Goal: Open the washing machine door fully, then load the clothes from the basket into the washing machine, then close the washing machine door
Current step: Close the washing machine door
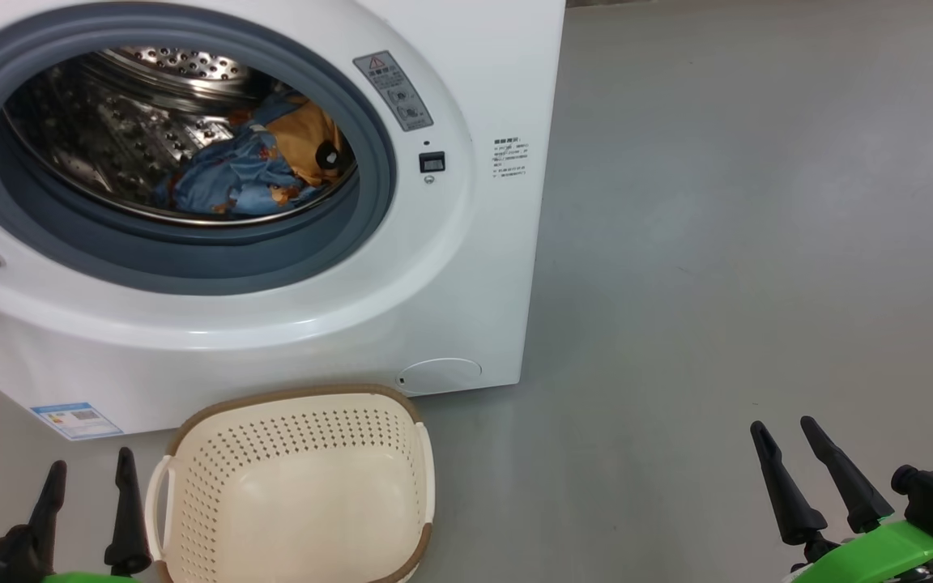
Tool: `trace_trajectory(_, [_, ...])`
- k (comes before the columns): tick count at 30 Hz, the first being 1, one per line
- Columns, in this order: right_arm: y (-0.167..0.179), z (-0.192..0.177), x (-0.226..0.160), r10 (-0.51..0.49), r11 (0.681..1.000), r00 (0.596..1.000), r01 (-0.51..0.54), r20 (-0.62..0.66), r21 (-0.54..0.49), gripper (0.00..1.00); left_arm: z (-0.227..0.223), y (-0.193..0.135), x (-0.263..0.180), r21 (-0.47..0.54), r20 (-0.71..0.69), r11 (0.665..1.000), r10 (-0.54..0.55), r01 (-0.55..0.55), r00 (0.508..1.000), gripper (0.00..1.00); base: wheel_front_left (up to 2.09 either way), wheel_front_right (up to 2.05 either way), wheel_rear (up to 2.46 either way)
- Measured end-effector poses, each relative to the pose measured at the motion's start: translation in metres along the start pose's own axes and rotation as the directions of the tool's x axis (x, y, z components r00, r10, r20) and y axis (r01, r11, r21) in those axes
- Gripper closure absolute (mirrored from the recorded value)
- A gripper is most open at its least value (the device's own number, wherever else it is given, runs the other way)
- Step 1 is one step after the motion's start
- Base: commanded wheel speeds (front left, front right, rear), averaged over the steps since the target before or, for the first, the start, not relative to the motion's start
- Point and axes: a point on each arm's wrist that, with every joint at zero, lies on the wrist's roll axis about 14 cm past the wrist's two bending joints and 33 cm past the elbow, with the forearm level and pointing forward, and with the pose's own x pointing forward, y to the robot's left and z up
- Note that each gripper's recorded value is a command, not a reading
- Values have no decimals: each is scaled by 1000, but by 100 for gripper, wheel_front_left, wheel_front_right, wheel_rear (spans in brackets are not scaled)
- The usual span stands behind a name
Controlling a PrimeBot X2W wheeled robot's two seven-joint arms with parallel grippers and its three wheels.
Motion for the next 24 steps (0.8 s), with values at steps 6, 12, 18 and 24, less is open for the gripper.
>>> trace_trajectory(6, [0, -1, 1, 2, 1000, 1000, -2, -4, 0, 0, -1, 0, 0, -1, -3, 1000, 1, -1, 1000, 0, 0, 0, 0])
trace_trajectory(12, [0, -1, 1, 1, 1000, 1000, -1, -2, 0, 0, 1, 0, 0, -5, 4, 1000, 2, -2, 1000, 0, -12, 12, 0])
trace_trajectory(18, [1, 0, 1, 2, 1000, 1000, -2, 2, 0, 0, 3, 0, 0, -6, 8, 1000, 0, 0, 1000, 0, -80, 80, 0])
trace_trajectory(24, [1, 2, 0, 5, 1000, 1000, -5, 5, -2, 0, 5, -2, 0, -18, 15, 1000, -5, 5, 1000, 0, -89, 89, 0])
